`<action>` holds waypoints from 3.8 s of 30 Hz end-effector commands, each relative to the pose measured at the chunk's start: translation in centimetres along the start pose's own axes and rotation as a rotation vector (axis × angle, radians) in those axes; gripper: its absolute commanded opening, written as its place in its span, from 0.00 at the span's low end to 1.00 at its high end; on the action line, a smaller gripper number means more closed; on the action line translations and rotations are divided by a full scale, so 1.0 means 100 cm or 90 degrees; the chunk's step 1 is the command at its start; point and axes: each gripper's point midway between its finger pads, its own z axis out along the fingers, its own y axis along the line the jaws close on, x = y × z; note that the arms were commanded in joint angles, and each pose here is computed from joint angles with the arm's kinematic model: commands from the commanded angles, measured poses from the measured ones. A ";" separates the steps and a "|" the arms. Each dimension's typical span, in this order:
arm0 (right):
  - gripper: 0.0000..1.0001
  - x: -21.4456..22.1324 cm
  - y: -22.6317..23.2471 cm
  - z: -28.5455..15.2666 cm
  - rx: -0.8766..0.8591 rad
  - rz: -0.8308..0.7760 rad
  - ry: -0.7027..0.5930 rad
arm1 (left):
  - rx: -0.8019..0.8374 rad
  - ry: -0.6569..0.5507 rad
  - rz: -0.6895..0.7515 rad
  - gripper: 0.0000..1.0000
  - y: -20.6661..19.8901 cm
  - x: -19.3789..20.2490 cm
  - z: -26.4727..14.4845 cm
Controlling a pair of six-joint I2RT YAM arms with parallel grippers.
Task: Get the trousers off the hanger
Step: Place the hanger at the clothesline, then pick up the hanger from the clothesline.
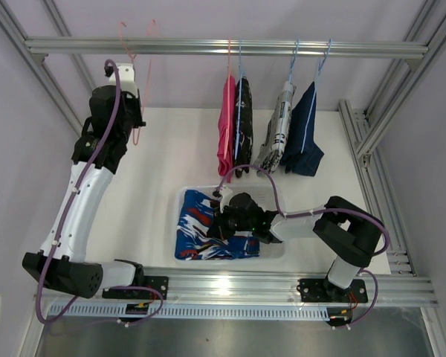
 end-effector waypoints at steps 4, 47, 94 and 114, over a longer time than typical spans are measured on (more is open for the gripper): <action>0.00 0.017 -0.008 0.006 0.017 0.000 0.038 | 0.004 -0.008 -0.015 0.01 0.003 -0.018 0.000; 0.19 -0.002 0.012 -0.012 0.034 -0.041 0.029 | -0.029 -0.050 -0.030 0.71 0.017 -0.033 -0.082; 0.76 -0.125 0.098 -0.300 0.054 -0.184 -0.381 | 0.489 -0.004 -0.215 0.83 -0.246 -0.100 -0.029; 0.78 -0.123 0.094 -0.294 0.056 -0.181 -0.380 | 0.307 0.003 -0.154 0.66 -0.216 -0.068 -0.004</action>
